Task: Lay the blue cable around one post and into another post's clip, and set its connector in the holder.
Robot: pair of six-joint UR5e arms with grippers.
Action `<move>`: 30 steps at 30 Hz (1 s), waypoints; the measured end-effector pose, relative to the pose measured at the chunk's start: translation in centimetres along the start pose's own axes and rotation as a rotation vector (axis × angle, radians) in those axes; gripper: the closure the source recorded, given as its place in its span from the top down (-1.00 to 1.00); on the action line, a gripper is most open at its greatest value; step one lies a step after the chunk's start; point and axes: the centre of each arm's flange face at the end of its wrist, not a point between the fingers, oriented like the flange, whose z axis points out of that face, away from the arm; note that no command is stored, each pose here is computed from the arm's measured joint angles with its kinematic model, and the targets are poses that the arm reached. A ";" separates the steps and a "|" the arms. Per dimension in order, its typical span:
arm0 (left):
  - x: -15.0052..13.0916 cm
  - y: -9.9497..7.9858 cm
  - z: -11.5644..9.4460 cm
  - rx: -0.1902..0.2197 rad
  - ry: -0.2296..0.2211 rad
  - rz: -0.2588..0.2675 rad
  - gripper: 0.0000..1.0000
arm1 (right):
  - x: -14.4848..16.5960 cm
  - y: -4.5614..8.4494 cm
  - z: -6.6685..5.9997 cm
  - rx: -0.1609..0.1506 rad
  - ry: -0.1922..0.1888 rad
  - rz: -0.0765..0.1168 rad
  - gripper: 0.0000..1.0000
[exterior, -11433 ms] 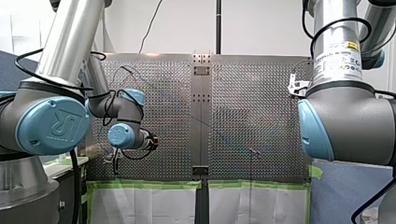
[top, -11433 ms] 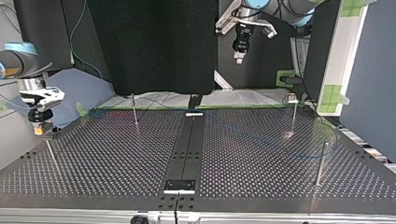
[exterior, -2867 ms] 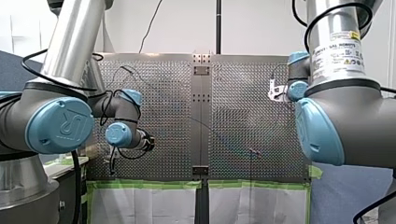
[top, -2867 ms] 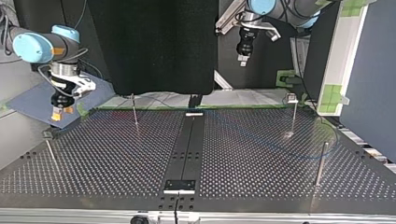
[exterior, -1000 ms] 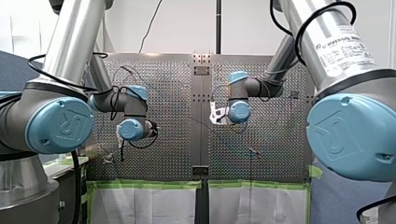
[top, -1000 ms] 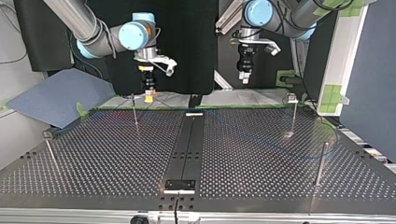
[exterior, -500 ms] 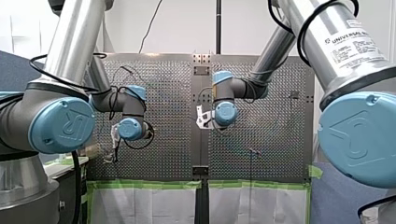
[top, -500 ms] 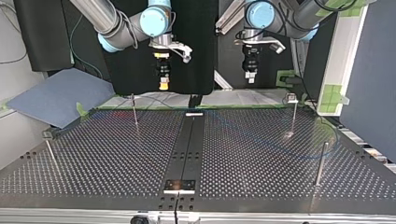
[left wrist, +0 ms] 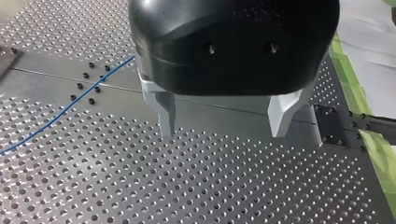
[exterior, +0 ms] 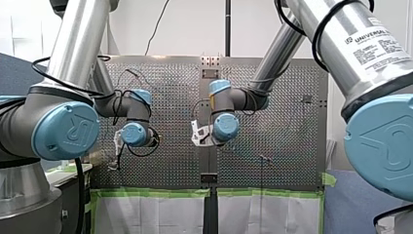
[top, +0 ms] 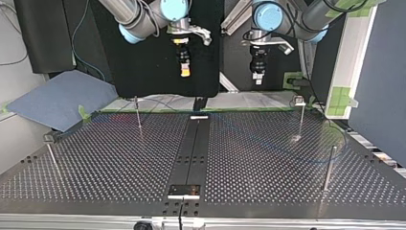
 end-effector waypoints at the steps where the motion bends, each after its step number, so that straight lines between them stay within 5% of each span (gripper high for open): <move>1: 0.0 0.0 0.0 0.002 0.001 0.001 1.00 | -0.1 -0.1 -0.1 0.009 0.000 -0.001 1.00; 22: 0.2 0.2 -0.1 0.007 0.025 0.022 1.00 | 0.0 0.2 0.4 0.022 0.018 0.021 1.00; 30: 0.2 0.1 -0.1 0.021 0.026 0.027 1.00 | -0.1 0.0 0.2 0.029 0.007 0.010 1.00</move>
